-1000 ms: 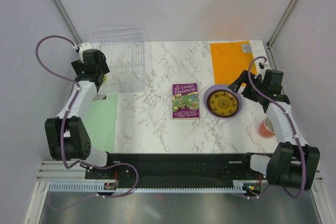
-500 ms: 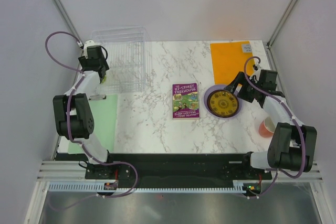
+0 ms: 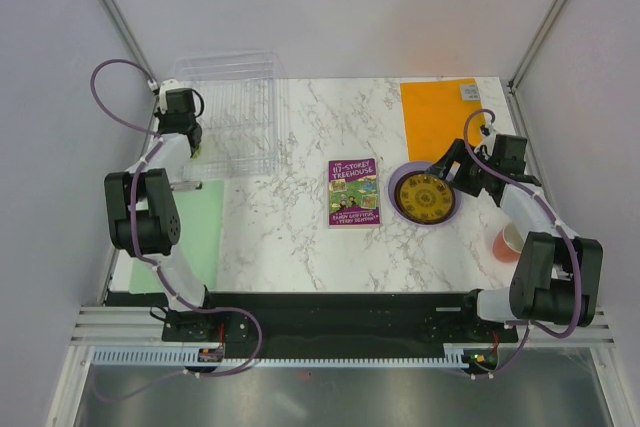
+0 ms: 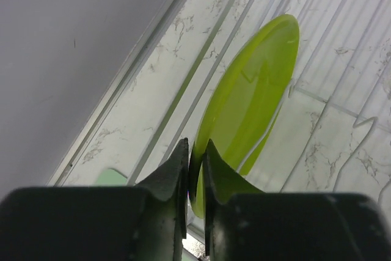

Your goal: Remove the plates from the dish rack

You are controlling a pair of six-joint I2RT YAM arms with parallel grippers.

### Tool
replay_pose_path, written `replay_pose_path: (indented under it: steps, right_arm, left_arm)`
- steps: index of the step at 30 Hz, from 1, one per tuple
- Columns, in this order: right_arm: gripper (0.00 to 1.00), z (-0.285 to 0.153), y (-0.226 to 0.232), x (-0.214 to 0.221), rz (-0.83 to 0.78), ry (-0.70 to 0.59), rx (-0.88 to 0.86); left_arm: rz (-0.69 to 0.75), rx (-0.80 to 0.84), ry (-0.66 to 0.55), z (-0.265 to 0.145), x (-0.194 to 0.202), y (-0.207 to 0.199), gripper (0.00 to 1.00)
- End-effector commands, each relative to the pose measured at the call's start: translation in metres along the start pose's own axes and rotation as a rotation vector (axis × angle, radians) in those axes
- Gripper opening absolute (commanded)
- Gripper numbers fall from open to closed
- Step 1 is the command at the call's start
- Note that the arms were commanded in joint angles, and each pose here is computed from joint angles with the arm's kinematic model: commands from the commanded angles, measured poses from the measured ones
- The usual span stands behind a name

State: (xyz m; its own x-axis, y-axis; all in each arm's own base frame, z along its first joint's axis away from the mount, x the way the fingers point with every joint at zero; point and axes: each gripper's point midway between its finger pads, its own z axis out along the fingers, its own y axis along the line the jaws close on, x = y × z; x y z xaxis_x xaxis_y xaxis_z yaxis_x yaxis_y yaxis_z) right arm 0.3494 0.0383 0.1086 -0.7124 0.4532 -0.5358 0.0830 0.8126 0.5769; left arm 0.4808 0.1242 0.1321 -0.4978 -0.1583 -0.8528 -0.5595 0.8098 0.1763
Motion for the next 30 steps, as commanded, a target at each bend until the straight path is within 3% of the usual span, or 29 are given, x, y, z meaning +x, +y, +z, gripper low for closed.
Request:
replay_pose_path:
  steps: [1,10,15,21,25,30]
  right_arm:
    - [0.89,0.003,0.005,-0.003,-0.018,-0.012,-0.035]
    - [0.89,0.004,0.004,-0.001,-0.014,-0.006,-0.032]
    - [0.89,0.003,0.006,0.001,-0.014,-0.002,-0.042]
    - [0.88,-0.010,0.016,-0.005,-0.040,-0.027,-0.041]
    - [0.89,-0.035,0.037,-0.025,-0.136,-0.124,0.018]
    - [0.91,-0.059,0.101,-0.025,-0.179,-0.191,-0.183]
  left_arm:
    - [-0.013,-0.021,-0.086,0.003,-0.034,0.002,0.05]
    - [-0.026,-0.028,-0.202,-0.036,-0.085,0.013,0.02]
    - [0.033,-0.104,-0.316,-0.076,-0.125,0.029,0.02]
    - [0.074,-0.158,-0.393,-0.126,-0.145,0.037,0.02]
    - [0.041,0.014,-0.361,-0.165,-0.133,0.018,0.02]
    - [-0.062,0.416,-0.244,-0.222,-0.095,-0.038,0.02]
